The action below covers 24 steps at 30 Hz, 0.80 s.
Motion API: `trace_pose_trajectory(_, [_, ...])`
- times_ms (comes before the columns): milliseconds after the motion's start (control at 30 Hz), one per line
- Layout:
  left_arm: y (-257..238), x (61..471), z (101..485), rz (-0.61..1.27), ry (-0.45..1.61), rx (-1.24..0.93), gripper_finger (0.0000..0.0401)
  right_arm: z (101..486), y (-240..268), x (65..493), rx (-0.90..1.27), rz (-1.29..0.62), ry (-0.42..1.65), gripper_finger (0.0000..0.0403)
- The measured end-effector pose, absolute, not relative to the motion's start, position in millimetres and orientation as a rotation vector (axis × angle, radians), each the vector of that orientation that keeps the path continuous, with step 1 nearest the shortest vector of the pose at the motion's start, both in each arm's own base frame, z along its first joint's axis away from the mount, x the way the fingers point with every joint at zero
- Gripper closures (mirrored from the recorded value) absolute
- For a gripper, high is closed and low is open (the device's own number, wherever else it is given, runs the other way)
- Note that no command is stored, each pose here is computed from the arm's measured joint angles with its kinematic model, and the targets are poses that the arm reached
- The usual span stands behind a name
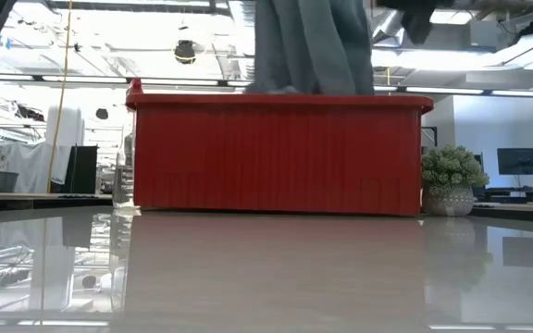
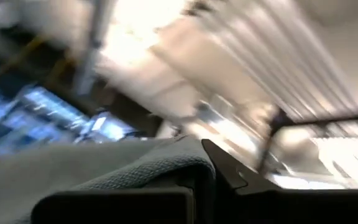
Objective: Fold Laundry from Bin
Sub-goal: Remove the light blue pants from the red laundry bin
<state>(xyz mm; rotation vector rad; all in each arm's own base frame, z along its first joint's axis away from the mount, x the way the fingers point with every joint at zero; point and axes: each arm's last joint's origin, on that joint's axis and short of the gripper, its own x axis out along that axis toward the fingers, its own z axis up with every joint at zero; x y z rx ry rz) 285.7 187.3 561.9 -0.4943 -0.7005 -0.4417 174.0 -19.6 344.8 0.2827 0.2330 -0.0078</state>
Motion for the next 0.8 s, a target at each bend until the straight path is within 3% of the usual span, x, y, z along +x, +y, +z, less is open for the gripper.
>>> trace_pose_trajectory(267, [128,246,631,-0.570,-0.711,-0.236,0.0401,385,-15,131,0.151,0.017,-0.119,0.0337])
trace_pose_trajectory(533, [74,232,636,-0.855,-0.549,-0.128,0.0401,412,-12,89,0.037,0.001,-0.410,0.0337])
trace_pose_trajectory(700, [26,250,627,-1.133,-0.346,-0.111,0.0401,416,-10,77,-0.027,-0.016,-0.459,0.0337])
trace_pose_trajectory(800, [1,269,611,-1.193,-0.173,-0.184,0.0401,415,-10,78,-0.026,-0.017,-0.453,0.0337])
